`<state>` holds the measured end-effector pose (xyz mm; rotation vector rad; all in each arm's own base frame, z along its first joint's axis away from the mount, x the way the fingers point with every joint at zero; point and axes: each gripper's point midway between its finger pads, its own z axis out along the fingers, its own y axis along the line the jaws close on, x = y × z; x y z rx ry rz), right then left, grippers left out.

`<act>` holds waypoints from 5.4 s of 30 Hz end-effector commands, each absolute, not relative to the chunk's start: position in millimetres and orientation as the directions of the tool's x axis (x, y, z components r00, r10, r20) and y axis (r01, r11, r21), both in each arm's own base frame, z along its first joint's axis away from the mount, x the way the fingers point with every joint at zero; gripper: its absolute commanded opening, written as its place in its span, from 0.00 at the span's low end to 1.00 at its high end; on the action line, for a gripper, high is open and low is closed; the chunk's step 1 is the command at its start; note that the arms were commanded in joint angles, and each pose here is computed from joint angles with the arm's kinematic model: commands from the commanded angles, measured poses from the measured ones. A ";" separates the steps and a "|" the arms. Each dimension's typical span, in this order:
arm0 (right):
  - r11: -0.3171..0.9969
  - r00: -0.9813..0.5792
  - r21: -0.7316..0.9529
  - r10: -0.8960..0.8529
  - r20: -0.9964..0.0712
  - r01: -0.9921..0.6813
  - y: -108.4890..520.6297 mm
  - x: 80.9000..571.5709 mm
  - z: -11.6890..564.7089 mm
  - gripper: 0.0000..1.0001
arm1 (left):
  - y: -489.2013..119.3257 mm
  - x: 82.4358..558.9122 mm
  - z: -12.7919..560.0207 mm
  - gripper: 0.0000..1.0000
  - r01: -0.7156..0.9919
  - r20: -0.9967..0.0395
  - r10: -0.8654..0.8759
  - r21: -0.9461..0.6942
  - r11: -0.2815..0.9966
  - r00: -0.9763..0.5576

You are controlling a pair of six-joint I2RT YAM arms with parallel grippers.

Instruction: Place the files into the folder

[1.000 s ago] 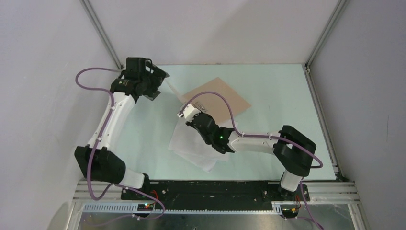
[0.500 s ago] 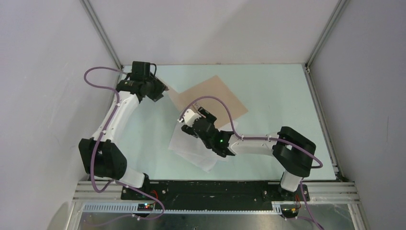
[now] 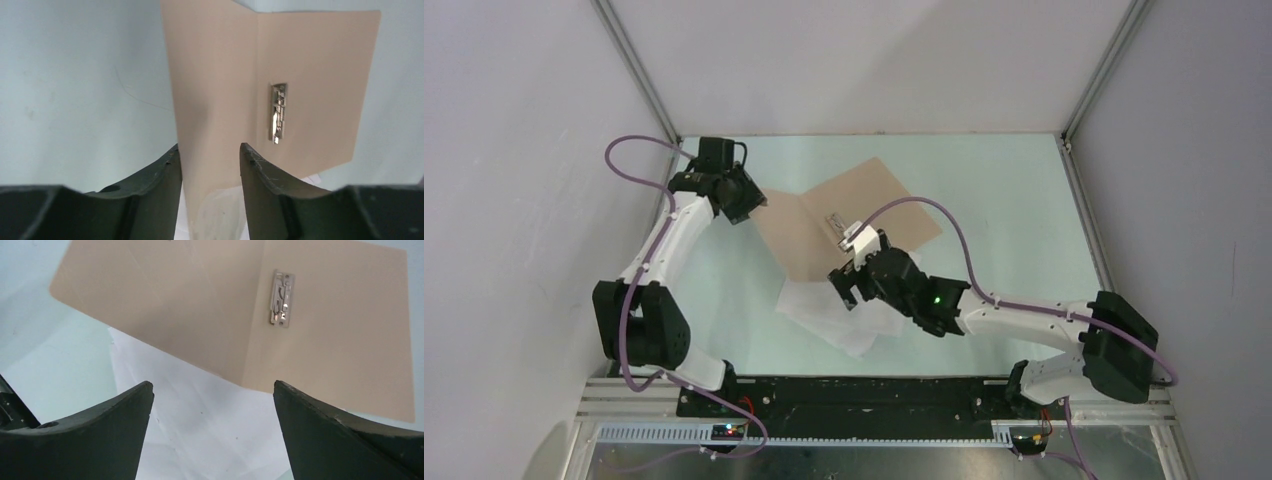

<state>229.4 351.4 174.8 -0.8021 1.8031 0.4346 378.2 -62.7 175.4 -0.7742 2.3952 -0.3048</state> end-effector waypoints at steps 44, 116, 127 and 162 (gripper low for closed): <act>0.625 -0.814 0.743 0.546 -0.197 0.239 242.0 199.9 24.9 0.21 | -73.4 455.8 202.4 0.00 -0.100 -0.611 -0.300 -0.339 0.935 -0.733; 0.826 -0.564 0.543 0.377 -0.734 -0.154 247.7 298.8 381.9 0.00 | -222.4 295.0 313.8 0.85 0.495 -0.989 -0.063 -0.123 0.860 -0.136; 0.814 -0.570 0.565 0.402 -0.716 -0.137 246.9 298.8 395.3 0.00 | -255.1 264.1 326.2 0.88 0.603 -0.999 -0.024 -0.001 0.797 0.031; 0.805 -0.559 0.572 0.404 -0.724 -0.158 254.1 286.1 409.7 0.01 | -300.1 290.2 343.9 0.16 0.559 -0.937 -0.055 0.158 0.814 0.345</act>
